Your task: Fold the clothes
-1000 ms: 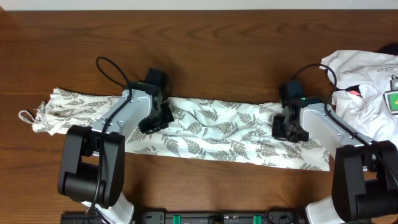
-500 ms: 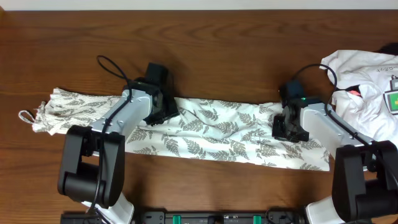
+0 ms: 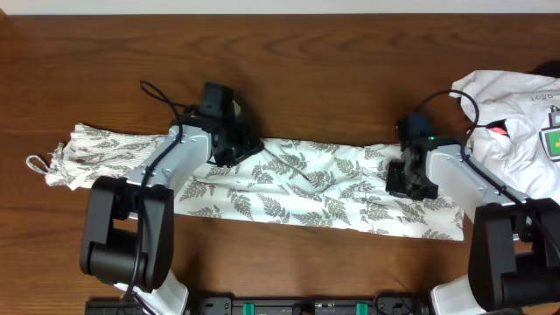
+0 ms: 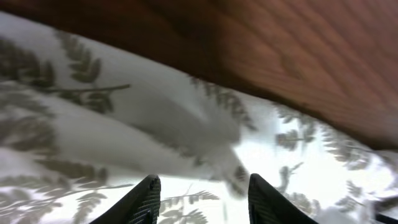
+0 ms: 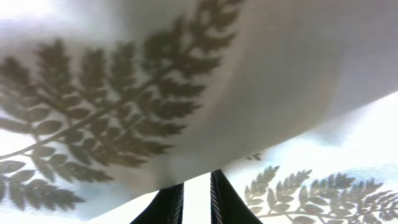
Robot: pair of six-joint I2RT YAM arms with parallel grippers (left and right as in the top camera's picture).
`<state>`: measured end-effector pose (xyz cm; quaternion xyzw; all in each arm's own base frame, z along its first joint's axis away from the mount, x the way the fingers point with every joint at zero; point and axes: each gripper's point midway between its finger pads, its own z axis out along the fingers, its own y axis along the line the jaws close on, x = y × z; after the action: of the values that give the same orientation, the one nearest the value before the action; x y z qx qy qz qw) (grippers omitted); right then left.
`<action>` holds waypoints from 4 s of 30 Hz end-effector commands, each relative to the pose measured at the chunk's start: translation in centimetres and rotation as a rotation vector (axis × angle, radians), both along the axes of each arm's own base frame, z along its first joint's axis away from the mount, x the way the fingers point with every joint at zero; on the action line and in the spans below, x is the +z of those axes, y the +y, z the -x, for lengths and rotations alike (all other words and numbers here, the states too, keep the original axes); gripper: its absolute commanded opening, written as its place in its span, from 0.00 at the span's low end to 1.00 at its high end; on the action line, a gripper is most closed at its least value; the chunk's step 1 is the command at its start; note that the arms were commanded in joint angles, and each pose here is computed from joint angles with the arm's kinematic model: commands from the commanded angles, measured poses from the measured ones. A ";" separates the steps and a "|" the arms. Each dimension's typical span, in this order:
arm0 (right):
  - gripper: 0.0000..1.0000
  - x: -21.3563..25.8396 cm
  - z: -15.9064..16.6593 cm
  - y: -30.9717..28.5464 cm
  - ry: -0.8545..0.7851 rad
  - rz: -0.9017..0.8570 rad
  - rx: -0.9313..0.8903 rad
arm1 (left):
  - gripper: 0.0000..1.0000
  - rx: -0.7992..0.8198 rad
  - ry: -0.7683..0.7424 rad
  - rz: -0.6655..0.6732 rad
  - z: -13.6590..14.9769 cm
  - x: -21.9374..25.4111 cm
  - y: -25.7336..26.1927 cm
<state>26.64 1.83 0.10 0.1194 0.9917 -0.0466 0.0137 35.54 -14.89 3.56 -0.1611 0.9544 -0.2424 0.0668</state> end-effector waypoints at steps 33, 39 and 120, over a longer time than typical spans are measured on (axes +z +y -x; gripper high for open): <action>0.15 -0.2 0.3 -0.9 0.017 0.013 -0.007 | 0.47 0.211 0.041 -0.127 -0.6 -1.4 2.3; 0.14 -0.2 0.3 -0.9 0.019 0.013 -0.007 | 0.42 0.218 0.041 -0.144 -0.7 -1.8 2.6; 0.15 -0.1 0.9 -1.0 0.042 0.015 0.008 | 0.20 -0.091 0.173 -0.563 3.7 -5.1 11.4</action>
<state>25.88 1.27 0.11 0.1152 0.9920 -0.0514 -0.0025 32.91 -4.95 -0.14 -0.1142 0.9927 0.0144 0.0371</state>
